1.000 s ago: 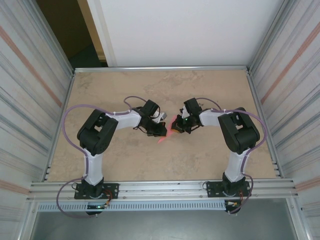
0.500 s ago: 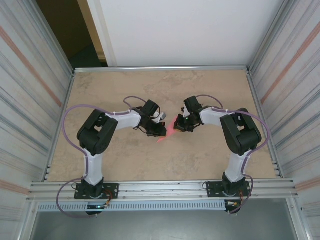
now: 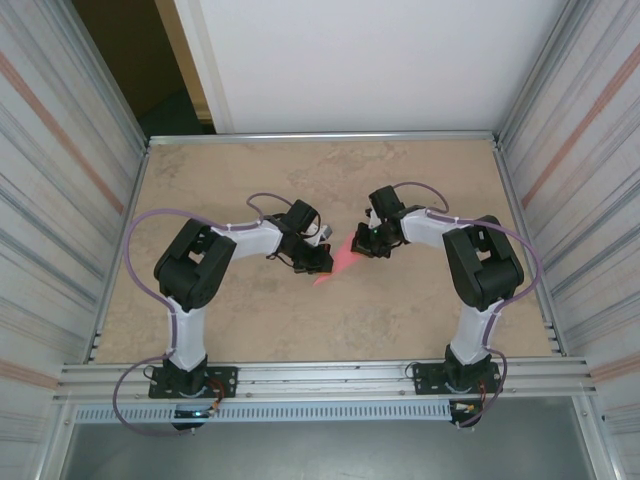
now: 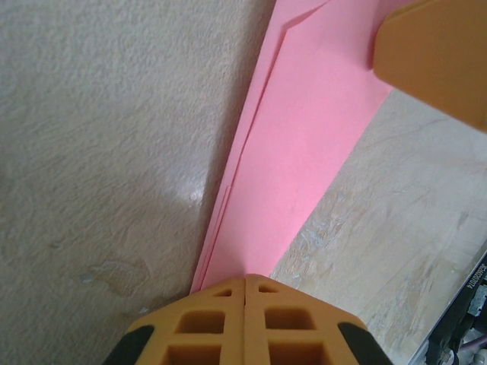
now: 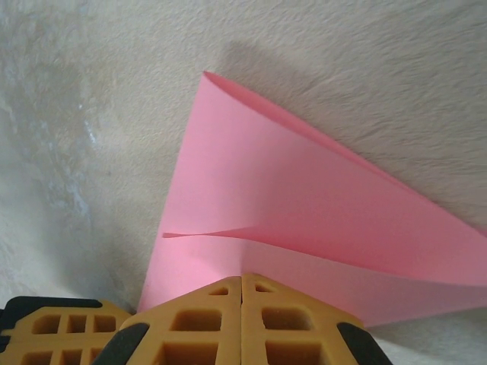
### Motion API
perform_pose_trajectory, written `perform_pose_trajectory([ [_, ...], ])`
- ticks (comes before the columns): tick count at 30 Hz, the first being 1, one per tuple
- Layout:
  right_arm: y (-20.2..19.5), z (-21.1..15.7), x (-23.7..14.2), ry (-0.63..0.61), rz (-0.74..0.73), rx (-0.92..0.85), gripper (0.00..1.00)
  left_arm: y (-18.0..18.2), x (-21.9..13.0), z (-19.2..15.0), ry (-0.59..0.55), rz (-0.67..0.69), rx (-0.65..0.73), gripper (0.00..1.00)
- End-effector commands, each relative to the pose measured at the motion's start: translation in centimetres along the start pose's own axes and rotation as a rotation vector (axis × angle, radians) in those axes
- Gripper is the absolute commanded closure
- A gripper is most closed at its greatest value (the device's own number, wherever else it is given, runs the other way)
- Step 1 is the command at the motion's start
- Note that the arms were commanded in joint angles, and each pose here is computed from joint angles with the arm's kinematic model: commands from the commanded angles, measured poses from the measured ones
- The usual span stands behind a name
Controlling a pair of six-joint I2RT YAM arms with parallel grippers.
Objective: Fold a paper plane with a square sheet of paper (pick it up from the middle)
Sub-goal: Fold the wing for the fifth time at the center of the table.
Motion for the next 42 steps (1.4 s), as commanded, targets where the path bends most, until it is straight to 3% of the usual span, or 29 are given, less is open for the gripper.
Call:
perform_pose_trajectory([
  [1, -1.3, 0.1, 0.2, 0.008, -0.045, 0.002, 0.94, 2.4, 1.4, -3.1, 0.112, 0.099, -0.082, 0.98],
  [11, -3.8, -0.2, 1.1, 0.042, -0.058, 0.045, 0.95, 2.2, 0.9, -3.1, 0.102, 0.101, -0.078, 0.98],
  [20, -4.7, -0.8, 1.8, 0.075, -0.038, 0.048, 0.96, -2.5, -1.6, 1.6, -0.055, -0.031, 0.054, 0.96],
  [24, -4.2, -0.9, 1.8, 0.086, 0.007, 0.045, 0.96, -2.9, -0.5, 3.3, -0.076, -0.048, 0.05, 0.96],
  [32, -3.9, -0.6, 1.4, 0.085, 0.04, 0.047, 0.97, -1.6, 1.7, 2.9, -0.035, -0.008, 0.007, 0.98],
  [42, -4.8, 0.9, 1.0, 0.053, 0.061, 0.057, 0.96, 1.8, 3.1, -1.1, 0.061, 0.089, -0.092, 0.99],
])
Point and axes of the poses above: each hand's point on the last joint's axis, 136 mm out from that joint toward the fingers, its own x axis out along the fingers, its own y axis along the line the jaws close on, z = x × y, the point moved 2 cm from there along -x, back along the fingers, and after that the axes turned 11 degrees about x, right-handed, at the moved point
